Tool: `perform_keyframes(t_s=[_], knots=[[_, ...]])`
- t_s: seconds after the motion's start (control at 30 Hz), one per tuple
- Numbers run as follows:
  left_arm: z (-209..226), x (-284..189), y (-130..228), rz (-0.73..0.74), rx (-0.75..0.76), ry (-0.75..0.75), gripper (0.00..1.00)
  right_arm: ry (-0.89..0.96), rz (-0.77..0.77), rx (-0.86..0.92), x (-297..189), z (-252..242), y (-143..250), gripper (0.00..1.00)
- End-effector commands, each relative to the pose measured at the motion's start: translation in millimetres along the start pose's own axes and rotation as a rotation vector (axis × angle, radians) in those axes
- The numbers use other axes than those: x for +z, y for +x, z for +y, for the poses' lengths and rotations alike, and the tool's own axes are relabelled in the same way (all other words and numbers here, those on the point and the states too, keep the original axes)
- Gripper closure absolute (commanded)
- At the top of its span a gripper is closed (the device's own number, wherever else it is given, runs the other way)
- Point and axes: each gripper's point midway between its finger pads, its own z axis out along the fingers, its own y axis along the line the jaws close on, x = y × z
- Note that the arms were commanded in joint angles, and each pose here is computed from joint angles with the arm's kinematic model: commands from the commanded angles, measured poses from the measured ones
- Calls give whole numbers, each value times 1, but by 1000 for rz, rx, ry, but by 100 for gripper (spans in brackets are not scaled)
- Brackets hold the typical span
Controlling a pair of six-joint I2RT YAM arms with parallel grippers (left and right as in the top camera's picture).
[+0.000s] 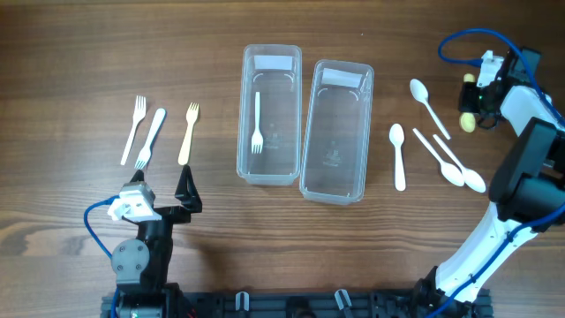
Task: Pack container
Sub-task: 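Lower the right gripper onto the yellow spoon handle and grasp it, then carry the yellow spoon left and drop it into the right container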
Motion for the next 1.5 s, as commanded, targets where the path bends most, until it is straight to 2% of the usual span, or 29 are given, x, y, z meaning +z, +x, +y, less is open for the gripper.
perform_keyframes(t_s=[0.0, 0.27, 0.37, 0.5, 0.67, 0.8, 0.9, 1.1, 1.33, 1.47], knots=[[1, 0, 2, 2, 9, -1, 0, -36, 51, 15, 14, 6, 8, 94], [1, 0, 2, 2, 9, -1, 0, -18, -45, 1, -27, -2, -58, 96], [1, 0, 2, 2, 9, -1, 0, -39, -78, -22, -54, 9, -83, 96], [1, 0, 2, 2, 9, -1, 0, -135, -143, -80, -105, 52, -116, 96], [1, 0, 2, 2, 9, -1, 0, -231, -201, -122, -168, 112, -129, 96], [1, 0, 2, 2, 9, -1, 0, -288, -159, -121, -210, 160, -110, 96], [1, 0, 2, 2, 9, -1, 0, -325, -45, -55, -224, 188, -80, 96], [1, 0, 2, 2, 9, -1, 0, -351, 160, 7, -233, 234, -29, 96], [1, 0, 2, 2, 9, -1, 0, -392, 229, -30, -243, 298, -1, 95], [1, 0, 2, 2, 9, -1, 0, -315, 251, -43, -233, 303, 14, 91]])
